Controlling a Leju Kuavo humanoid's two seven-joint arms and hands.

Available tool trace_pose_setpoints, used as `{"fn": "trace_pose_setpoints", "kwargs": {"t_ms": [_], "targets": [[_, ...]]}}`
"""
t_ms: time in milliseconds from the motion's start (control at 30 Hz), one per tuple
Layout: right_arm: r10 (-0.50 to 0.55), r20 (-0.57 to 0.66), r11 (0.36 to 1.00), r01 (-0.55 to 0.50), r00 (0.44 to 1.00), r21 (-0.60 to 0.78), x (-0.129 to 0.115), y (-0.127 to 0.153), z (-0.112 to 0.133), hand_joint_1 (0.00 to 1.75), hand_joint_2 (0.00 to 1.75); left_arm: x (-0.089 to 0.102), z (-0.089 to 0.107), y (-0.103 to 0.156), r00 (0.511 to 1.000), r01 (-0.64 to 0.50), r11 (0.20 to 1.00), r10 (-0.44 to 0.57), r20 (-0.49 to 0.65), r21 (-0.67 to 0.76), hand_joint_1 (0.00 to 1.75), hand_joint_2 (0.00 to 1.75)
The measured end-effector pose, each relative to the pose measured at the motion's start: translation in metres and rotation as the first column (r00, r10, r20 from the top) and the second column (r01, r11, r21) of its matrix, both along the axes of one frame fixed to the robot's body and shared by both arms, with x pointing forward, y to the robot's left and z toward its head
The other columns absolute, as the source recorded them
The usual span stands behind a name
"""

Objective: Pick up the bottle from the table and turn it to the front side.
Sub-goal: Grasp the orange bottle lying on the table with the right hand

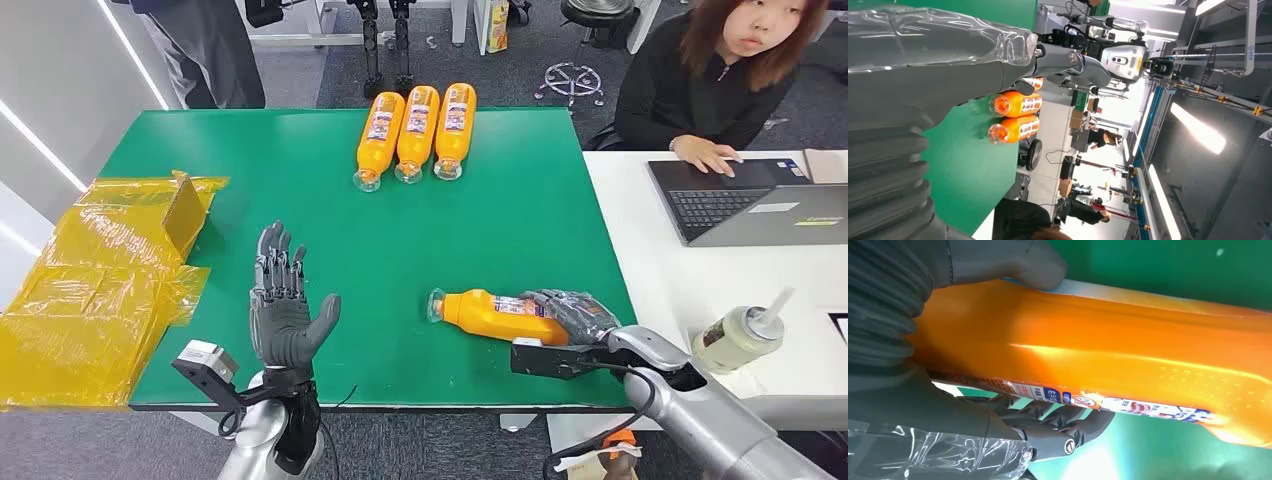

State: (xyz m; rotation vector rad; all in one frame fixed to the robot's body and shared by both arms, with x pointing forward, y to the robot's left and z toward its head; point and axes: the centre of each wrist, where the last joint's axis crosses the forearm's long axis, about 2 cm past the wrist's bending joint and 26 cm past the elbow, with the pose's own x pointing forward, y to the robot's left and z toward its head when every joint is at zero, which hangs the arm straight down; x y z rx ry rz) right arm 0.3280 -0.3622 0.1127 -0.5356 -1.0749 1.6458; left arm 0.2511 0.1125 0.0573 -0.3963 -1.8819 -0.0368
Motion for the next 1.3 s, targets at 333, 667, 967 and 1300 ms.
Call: {"fn": "trace_pose_setpoints", "kwargs": {"t_ms": [333,667,967,1300], "targets": [[0.001,0.008,0.999,-0.001,1.0,0.036,-0.004,0.005,-0.003,1.75,1.75,0.0,-0.001,0.001,1.0,-0.006,1.0,0.006,-0.003,-0.002,0.0,1.75],[0.103,0.299,0.978,-0.151,0.949,0.142,-0.042,0.04,0.001,1.75,1.75,-0.007,-0.008,0.006,1.0,-0.021,1.0,0.021,-0.02,0.022,0.0,1.75],[0.126,0.538,0.948,-0.262,0.833,0.183,-0.069,0.119,0.039,1.75,1.75,-0.002,-0.006,-0.006,0.995,0.085,0.994,-0.088,-0.044,-0.072,0.0,1.75],[0.075,0.564,0.912,-0.285,0.822,0.294,-0.097,0.151,0.043,1.75,1.75,-0.005,-0.007,-0.011,0.941,0.293,0.908,-0.329,-0.076,-0.298,0.0,1.75]]}}
